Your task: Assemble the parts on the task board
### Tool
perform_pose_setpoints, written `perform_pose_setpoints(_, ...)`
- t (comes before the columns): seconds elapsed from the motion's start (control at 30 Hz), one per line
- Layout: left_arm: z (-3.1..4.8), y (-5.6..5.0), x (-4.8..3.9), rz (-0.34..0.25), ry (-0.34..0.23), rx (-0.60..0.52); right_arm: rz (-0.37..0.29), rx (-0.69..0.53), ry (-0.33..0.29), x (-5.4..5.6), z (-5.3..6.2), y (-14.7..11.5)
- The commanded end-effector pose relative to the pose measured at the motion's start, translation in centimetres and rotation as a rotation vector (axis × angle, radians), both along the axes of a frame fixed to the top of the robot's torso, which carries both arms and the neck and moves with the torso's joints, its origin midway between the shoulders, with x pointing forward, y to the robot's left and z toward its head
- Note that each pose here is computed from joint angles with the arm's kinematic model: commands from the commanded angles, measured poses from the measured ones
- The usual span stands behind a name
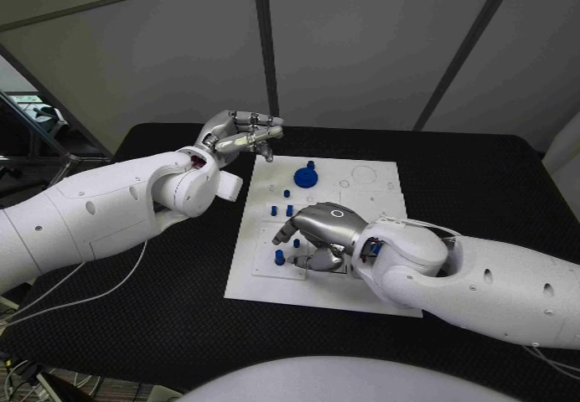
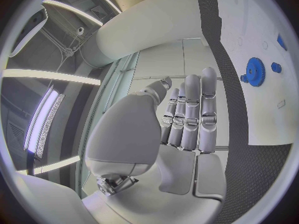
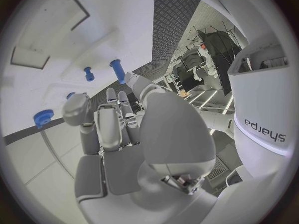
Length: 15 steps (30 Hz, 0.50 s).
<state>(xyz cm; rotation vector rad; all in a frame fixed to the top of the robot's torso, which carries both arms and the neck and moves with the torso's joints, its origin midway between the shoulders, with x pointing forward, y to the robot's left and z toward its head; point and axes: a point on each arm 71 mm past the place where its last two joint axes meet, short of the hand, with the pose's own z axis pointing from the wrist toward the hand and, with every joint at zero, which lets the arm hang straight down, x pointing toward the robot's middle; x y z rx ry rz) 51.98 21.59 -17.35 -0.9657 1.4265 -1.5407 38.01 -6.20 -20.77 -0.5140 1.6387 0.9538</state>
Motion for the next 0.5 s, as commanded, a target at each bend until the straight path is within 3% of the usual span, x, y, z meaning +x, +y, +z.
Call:
perform_pose_setpoints(0.03, 0.12, 0.0, -0.01, -0.007, -0.002, -0.006, -0.047, 0.130, -0.008, -0.1, 1.2, -1.8)
perform_pose_setpoints(0.27, 0.06, 0.4, -0.01, 0.000, -0.001, -0.002, -0.294, 0.219, 0.122, 1.3, 1.9, -9.0)
perform_pose_setpoints(0.37, 0.01, 0.6, -0.06, 0.001, 0.000, 0.000, -0.400, 0.201, 0.170, 1.6, 1.8, -12.0)
perform_pose_setpoints(0.5, 0.01, 0.7, -0.16, 0.002, 0.001, 0.001, -0.488, 0.150, 0.205, 1.6, 1.5, -14.7)
